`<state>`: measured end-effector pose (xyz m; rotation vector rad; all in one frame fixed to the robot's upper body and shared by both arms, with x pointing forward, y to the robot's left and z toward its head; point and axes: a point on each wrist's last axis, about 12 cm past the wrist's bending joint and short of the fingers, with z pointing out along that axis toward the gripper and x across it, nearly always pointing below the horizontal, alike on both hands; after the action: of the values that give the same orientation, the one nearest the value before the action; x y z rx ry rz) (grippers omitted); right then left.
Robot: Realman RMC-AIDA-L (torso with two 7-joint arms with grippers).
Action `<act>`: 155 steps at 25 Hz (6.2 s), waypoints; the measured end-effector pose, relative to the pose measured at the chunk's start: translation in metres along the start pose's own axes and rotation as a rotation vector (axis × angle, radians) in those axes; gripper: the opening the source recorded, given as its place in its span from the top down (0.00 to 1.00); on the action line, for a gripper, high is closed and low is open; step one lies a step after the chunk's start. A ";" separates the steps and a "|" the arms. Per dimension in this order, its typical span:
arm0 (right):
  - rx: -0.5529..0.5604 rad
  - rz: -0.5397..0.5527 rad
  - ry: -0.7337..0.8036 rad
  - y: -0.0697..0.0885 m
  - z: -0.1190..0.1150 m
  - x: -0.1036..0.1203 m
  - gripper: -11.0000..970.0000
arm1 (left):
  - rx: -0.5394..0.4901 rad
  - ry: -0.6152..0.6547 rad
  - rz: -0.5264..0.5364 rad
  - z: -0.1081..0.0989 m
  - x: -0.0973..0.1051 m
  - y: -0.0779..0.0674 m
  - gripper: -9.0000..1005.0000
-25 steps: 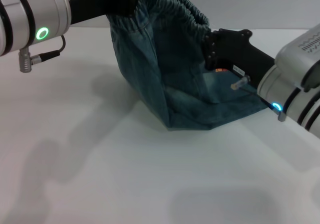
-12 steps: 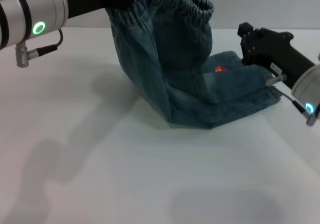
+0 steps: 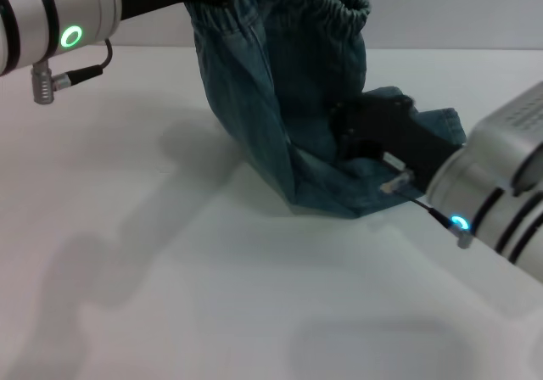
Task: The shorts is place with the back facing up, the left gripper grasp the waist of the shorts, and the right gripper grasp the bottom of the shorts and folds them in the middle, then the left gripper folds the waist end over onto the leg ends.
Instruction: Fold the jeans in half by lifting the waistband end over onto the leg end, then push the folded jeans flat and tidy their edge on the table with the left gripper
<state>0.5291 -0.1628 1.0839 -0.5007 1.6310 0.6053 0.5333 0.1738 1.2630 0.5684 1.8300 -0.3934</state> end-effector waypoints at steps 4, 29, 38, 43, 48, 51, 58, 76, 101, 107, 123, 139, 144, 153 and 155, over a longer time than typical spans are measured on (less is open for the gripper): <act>-0.033 -0.027 0.013 0.001 0.015 -0.003 0.99 | 0.017 -0.006 0.002 0.000 -0.002 -0.004 0.90; -0.018 -0.153 -0.023 -0.031 0.066 -0.047 0.99 | 0.222 0.010 -0.019 0.000 0.004 -0.036 0.90; -0.061 -0.105 0.043 -0.017 0.063 -0.024 0.99 | 0.204 -0.036 0.012 0.002 -0.008 -0.031 0.90; -0.077 -0.087 0.061 -0.011 0.066 -0.019 0.99 | 0.212 -0.049 0.029 0.003 -0.013 -0.032 0.90; -0.094 -0.086 0.069 -0.007 0.068 -0.018 0.99 | 0.220 -0.057 0.045 0.007 -0.017 -0.035 0.90; -0.104 -0.077 0.072 -0.003 0.070 -0.016 0.99 | 0.218 -0.056 0.042 0.009 -0.016 -0.034 0.91; -0.173 -0.080 0.090 0.016 0.076 -0.013 0.99 | 0.213 -0.057 0.033 0.015 -0.015 -0.033 0.91; -0.073 -0.055 0.060 -0.003 0.052 -0.006 0.99 | 0.195 -0.048 0.022 0.021 -0.009 -0.025 0.93; 0.287 0.015 0.017 -0.075 -0.035 0.010 0.99 | 0.192 -0.019 -0.005 0.045 0.011 -0.027 0.93; 0.438 0.033 -0.016 -0.104 -0.070 0.006 0.99 | 0.206 -0.034 -0.036 0.055 0.035 -0.045 0.93; 0.472 0.054 -0.019 -0.105 -0.086 0.010 0.99 | 0.223 -0.330 -0.072 0.106 0.121 -0.109 0.81; 0.339 -0.034 -0.134 -0.088 -0.126 0.044 0.99 | 0.061 -0.556 0.045 0.049 0.181 -0.071 0.32; 0.351 0.016 -0.132 -0.085 -0.136 0.058 0.99 | 0.184 -0.510 0.072 0.033 0.217 -0.075 0.53; 0.371 0.049 -0.144 -0.087 -0.145 0.067 0.99 | 0.361 -0.262 0.053 0.018 0.269 -0.084 0.79; 0.365 0.050 -0.142 -0.087 -0.142 0.067 0.99 | 0.376 -0.213 0.038 0.019 0.275 -0.085 0.83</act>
<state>0.4666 -0.3201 1.0222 -0.1458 1.5764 0.3587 0.4293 0.1451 0.9959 0.7845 1.5459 -0.7525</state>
